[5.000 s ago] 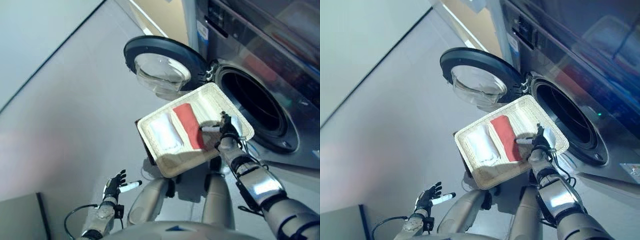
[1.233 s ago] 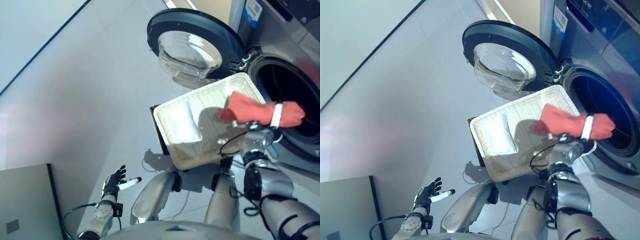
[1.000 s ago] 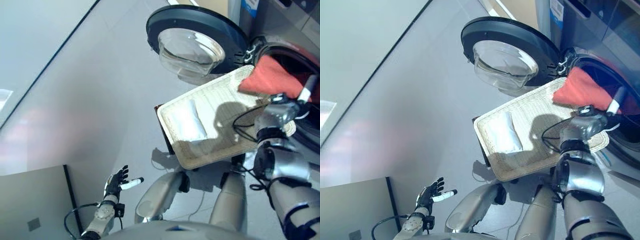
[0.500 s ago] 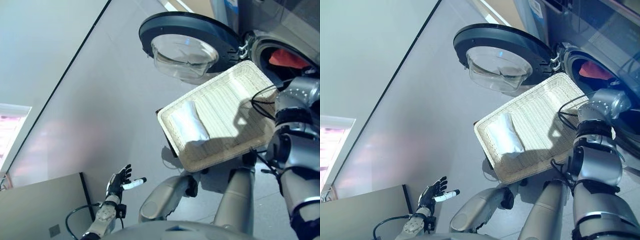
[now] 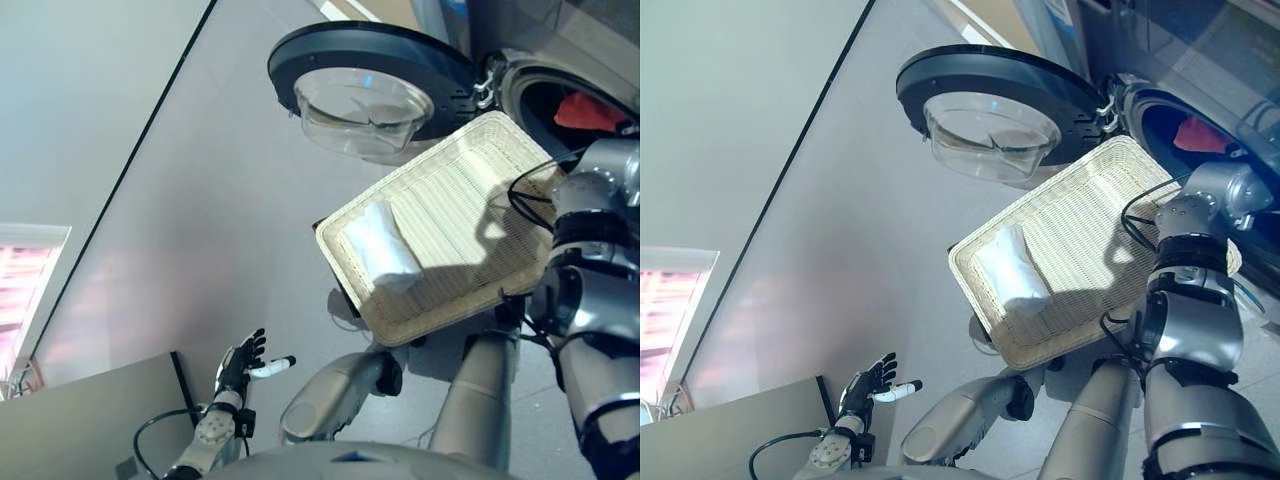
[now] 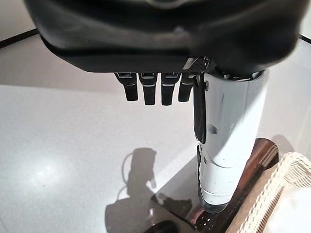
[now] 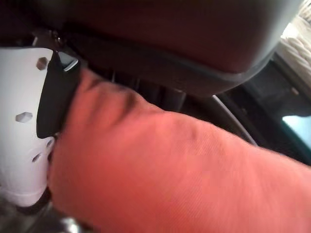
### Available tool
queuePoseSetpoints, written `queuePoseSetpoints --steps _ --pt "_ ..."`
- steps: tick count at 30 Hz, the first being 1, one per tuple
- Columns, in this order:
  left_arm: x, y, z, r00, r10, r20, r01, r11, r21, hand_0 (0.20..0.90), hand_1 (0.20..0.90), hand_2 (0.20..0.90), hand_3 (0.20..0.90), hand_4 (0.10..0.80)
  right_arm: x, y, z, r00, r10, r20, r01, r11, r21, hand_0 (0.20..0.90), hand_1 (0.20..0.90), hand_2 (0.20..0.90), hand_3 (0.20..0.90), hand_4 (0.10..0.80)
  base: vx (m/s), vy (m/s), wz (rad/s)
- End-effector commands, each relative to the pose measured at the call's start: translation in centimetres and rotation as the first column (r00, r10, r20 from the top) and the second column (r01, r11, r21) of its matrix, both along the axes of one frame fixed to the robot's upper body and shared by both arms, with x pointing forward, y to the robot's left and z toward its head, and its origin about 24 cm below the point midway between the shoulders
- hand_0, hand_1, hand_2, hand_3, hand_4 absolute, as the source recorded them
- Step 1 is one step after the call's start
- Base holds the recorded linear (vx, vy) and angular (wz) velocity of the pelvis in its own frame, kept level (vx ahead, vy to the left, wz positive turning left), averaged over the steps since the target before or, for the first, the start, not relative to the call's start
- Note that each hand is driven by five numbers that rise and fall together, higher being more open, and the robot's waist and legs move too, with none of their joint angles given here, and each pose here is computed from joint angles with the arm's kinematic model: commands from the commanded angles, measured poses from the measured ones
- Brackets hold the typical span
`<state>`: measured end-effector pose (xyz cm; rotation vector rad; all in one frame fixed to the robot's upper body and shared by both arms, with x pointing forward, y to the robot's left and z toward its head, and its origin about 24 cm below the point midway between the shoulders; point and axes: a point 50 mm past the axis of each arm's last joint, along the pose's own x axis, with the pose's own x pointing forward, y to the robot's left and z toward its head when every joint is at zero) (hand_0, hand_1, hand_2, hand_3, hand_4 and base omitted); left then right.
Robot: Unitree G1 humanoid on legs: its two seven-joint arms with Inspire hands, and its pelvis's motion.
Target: Pick up the clothes and place them into the washing machine
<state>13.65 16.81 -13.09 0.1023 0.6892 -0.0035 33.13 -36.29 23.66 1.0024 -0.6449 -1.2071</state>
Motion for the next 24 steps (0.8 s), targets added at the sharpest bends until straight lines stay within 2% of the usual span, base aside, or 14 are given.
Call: queuePoseSetpoints --steps 1,10,13,21,24 --pt "-1.2 2.3 -0.5 0.996 0.082 -0.041 -0.079 0.995 0.064 0.9 0.9 0.9 0.9 0.8 -3.8 -1.4 9.4 0.959 -0.078 0.271 0.162 0.938 -0.306 0.9 0.9 0.9 0.9 0.8 0.013 0.004 -0.04" --pt "-1.8 1.9 -1.0 0.992 0.095 -0.077 -0.09 0.994 0.059 0.9 0.9 0.9 0.9 0.8 -2.4 -1.0 7.9 0.983 -0.056 0.177 0.104 0.956 -0.275 0.9 0.9 0.9 0.9 0.8 -0.007 -0.001 0.0" --pt "-2.3 2.1 -1.3 0.99 0.095 -0.105 -0.087 0.993 0.078 0.9 0.9 0.9 0.9 0.8 -2.2 -2.0 6.6 0.992 -0.099 0.077 0.114 0.968 -0.222 0.9 0.9 0.9 0.9 0.8 0.0 0.0 0.0" --pt "-2.4 2.1 -1.3 0.987 0.12 -0.103 -0.113 0.991 0.073 0.9 0.9 0.9 0.9 0.8 -0.8 -1.0 5.1 0.999 -0.044 -0.019 0.038 0.969 -0.246 0.9 0.9 0.9 0.9 0.8 -0.009 0.008 -0.01" --pt "-2.2 2.0 -1.3 0.987 0.122 -0.102 -0.115 0.991 0.067 0.9 0.9 0.9 0.9 0.8 0.1 -1.3 2.1 0.976 -0.019 -0.217 -0.039 0.964 -0.262 0.9 0.9 0.9 0.9 0.8 -0.018 -0.016 0.0"
